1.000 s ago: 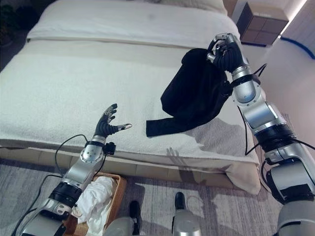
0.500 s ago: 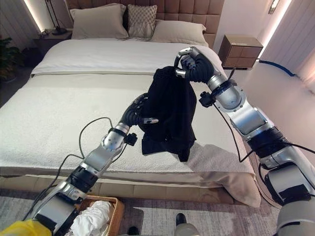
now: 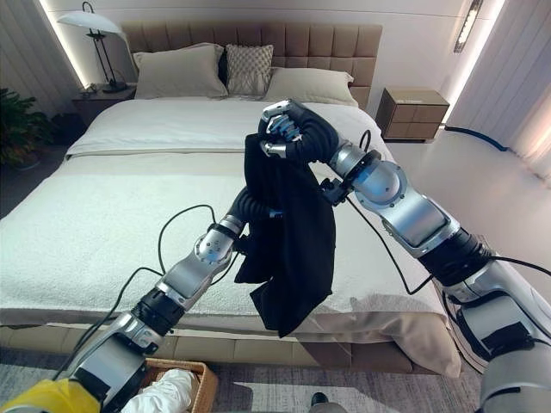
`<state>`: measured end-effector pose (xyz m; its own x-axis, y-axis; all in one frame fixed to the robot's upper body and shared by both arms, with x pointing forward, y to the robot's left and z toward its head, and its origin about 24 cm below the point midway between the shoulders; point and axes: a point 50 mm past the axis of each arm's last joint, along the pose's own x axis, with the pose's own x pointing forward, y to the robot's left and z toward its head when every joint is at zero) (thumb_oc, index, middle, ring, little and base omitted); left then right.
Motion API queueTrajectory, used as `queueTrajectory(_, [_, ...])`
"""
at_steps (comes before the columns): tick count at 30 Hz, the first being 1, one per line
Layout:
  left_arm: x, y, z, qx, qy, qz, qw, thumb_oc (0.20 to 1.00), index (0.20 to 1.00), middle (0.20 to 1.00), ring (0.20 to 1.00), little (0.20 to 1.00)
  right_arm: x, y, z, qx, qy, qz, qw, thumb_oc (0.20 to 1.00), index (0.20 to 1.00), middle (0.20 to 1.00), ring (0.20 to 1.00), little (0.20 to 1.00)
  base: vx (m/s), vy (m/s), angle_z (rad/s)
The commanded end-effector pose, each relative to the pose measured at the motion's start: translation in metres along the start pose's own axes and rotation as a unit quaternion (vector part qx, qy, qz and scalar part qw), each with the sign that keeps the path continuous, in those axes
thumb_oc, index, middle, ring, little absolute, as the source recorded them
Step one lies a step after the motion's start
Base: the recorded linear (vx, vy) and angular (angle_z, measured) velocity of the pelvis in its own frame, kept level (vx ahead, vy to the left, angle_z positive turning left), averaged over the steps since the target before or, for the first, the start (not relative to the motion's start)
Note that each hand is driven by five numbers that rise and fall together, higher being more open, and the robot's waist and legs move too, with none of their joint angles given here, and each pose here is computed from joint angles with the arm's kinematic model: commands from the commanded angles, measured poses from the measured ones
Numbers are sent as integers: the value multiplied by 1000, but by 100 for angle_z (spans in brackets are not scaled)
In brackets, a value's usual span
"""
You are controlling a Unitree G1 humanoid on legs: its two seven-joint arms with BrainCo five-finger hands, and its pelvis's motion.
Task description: Pick up clothes into the bucket
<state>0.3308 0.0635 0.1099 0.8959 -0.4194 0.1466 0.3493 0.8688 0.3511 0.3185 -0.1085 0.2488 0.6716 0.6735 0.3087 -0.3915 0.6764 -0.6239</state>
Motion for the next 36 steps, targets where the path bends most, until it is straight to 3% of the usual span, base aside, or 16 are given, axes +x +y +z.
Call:
queueTrajectory(1, [25,-4,23,-1,-30,-19,999,586,586,586,586,586,3,-5,28,42,-86,-13,995,200,200,200,200,200,0,0,0])
queueTrajectory(2, [25,-5,22,-13,-27,-21,999,520,520,520,520,520,2,-5,28,46,-86,-13,995,200,200,200,200,200,0,0,0])
queueTrajectory(3, [24,-8,20,-34,-22,-22,999,200,200,200,200,200,1,-4,27,55,-87,-17,995,200,200,200,200,200,0,0,0])
queueTrajectory(9, [12,-18,6,-147,8,-30,989,200,200,200,200,200,-7,-1,19,96,-84,-37,991,200,200,200,200,200,0,0,0])
queueTrajectory(10, [2,-20,-4,-202,24,-29,979,200,200,200,200,200,-13,0,15,105,-78,-41,991,200,200,200,200,200,0,0,0])
queueTrajectory(11, [-4,-20,-10,-229,32,-28,973,200,200,200,200,200,-17,0,14,106,-75,-43,991,300,300,300,300,300,0,0,0])
queueTrajectory(12, [-10,-20,-13,-244,36,-25,969,200,200,200,200,200,-20,0,11,110,-70,-47,990,812,812,812,812,812,0,0,0])
queueTrajectory(13, [-16,-21,-17,-265,42,-28,963,200,200,200,200,200,-24,-1,8,113,-64,-55,990,1000,1000,1000,1000,1000,0,0,0])
queueTrajectory(20, [-59,-3,-42,-328,67,-3,942,200,200,200,200,200,-66,2,-31,194,-10,-152,969,1000,1000,1000,1000,1000,-1,1,0])
queueTrajectory(22, [-81,23,-54,-317,72,45,944,200,200,200,200,200,-99,11,-63,263,45,-229,936,1000,1000,1000,1000,1000,0,0,0])
queueTrajectory(25, [-115,52,-67,-294,86,103,947,200,200,200,200,200,-139,31,-82,299,89,-288,905,1000,1000,1000,1000,1000,-2,-1,6])
queueTrajectory(29, [-161,87,-82,-253,107,193,942,200,200,200,200,200,-200,73,-114,378,186,-362,832,1000,1000,1000,1000,1000,-3,2,11])
queueTrajectory(36, [-218,123,-91,-199,129,317,918,200,200,200,200,200,-291,147,-145,418,386,-394,722,1000,1000,1000,1000,1000,-8,17,7])
